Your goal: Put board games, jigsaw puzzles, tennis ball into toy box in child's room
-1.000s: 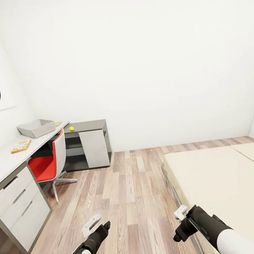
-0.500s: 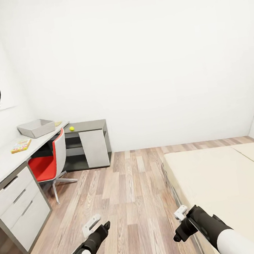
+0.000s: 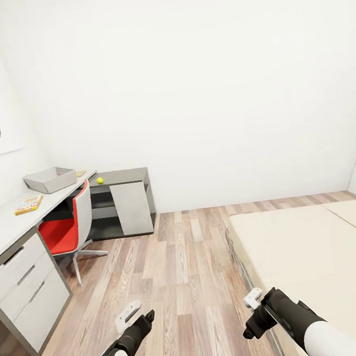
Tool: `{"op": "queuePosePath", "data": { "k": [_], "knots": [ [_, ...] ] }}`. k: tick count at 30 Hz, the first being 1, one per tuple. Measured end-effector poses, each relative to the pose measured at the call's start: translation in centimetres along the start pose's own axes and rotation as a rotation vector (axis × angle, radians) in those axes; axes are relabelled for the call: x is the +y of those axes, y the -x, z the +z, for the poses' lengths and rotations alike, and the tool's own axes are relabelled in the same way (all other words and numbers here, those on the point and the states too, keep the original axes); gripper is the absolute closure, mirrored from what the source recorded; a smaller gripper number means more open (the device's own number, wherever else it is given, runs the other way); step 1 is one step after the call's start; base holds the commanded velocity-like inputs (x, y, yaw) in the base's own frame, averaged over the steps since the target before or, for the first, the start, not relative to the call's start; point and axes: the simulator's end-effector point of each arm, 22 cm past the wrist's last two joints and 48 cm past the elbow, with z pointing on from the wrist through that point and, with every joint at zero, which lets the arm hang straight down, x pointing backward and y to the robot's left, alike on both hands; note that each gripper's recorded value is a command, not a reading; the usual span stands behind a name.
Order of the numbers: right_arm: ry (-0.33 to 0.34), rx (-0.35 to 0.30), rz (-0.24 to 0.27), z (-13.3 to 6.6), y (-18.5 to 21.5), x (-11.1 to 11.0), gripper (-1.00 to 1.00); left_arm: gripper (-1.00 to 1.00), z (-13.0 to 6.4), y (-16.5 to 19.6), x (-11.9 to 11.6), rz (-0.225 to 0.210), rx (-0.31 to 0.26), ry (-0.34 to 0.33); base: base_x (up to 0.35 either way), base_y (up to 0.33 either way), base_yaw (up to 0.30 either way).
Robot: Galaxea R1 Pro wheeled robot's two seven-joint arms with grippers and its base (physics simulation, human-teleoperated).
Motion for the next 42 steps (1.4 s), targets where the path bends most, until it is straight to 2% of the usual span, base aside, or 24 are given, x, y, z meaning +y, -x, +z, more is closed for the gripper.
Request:
{"op": "queuePosePath", "data": {
  "k": [30, 42],
  "knots": [
    [0.001, -0.001, -0.001, 0.0, -0.3, -0.3, -1.00, -1.00, 0.0, -0.1, -0.1, 0.008, 0.000, 0.001, 0.000, -0.274, 0.000],
    [-0.009, -0.020, -0.012, -0.1, -0.5, -1.4, -1.00, -1.00, 0.0, 0.0, 0.0, 0.010, -0.002, 0.002, 0.000, -0.204, 0.000]
  ]
}}
